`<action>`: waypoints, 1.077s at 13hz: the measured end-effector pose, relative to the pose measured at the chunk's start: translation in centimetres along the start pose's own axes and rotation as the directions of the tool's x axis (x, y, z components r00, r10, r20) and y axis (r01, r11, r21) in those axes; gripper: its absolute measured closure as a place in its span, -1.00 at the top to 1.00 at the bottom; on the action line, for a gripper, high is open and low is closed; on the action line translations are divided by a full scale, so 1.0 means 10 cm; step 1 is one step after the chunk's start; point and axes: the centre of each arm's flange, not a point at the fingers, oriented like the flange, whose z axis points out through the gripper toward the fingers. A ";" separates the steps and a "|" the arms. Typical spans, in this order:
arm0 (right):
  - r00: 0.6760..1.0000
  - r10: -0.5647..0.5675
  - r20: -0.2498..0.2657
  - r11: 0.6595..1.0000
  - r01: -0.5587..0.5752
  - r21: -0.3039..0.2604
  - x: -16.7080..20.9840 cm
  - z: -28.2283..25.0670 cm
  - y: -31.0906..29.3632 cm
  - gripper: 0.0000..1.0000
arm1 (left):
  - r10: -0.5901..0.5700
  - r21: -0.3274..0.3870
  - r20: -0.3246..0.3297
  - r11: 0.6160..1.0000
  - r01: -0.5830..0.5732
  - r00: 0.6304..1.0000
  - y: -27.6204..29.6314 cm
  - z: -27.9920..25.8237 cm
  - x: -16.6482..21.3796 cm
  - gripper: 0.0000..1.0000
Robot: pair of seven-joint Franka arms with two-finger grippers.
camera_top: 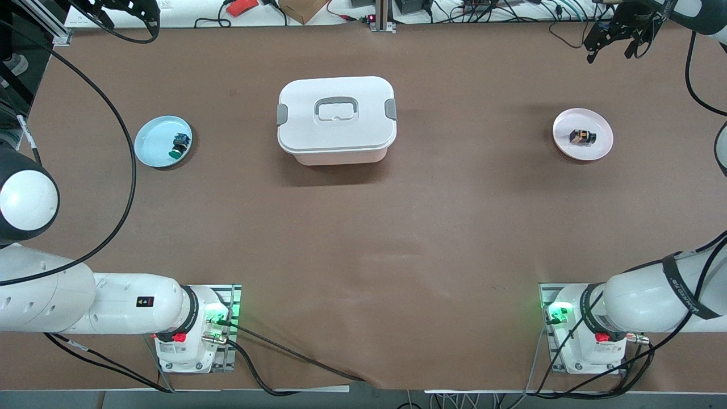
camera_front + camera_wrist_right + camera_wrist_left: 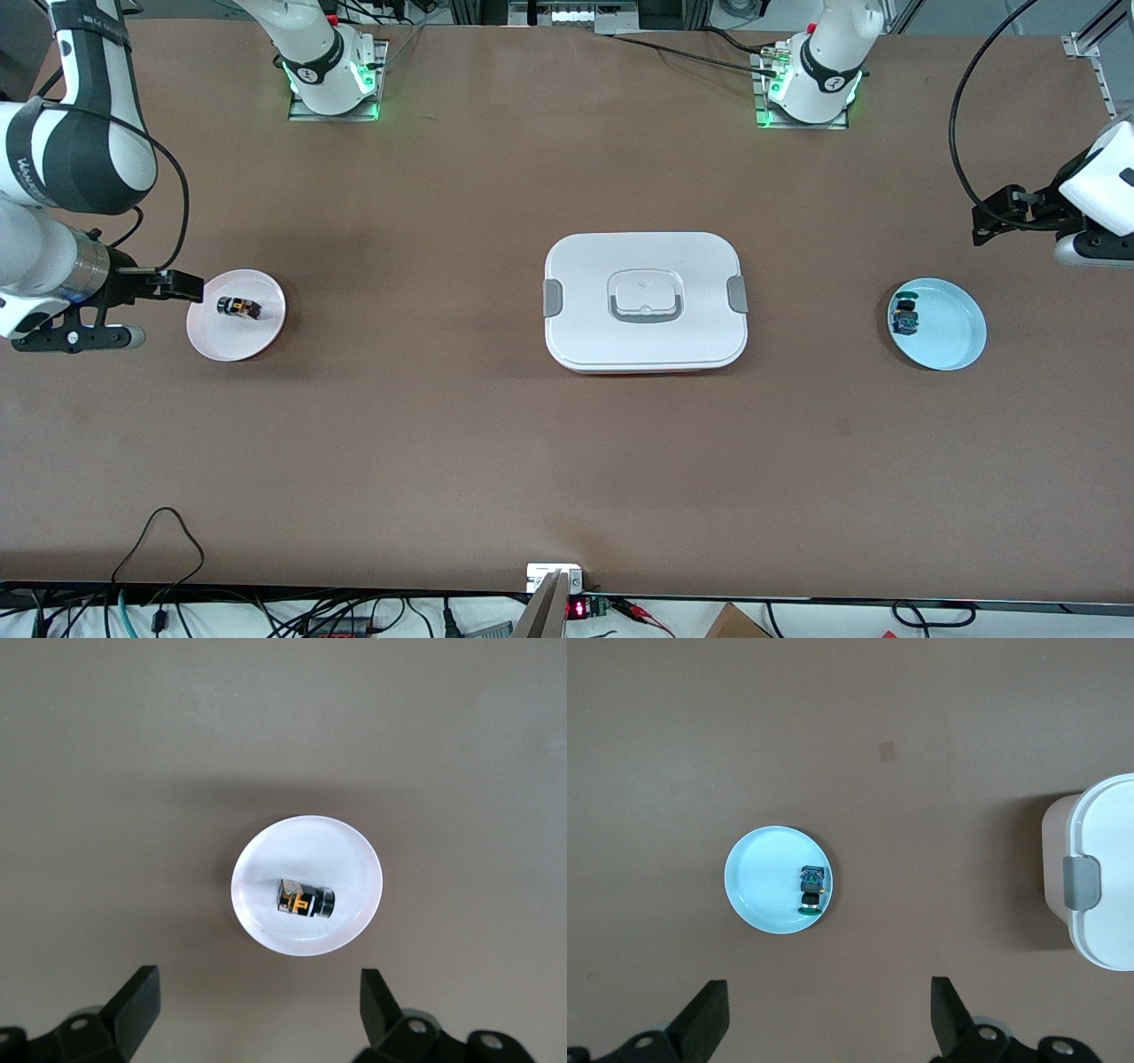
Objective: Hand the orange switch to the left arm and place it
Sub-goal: 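Lower the right gripper over the orange switch and close on it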
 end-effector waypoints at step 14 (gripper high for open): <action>0.998 0.058 0.025 0.998 -0.059 0.036 -0.30 2.10 0.35 1.00 | 0.000 0.000 0.000 1.000 0.000 1.000 0.00 0.00 0.00 1.00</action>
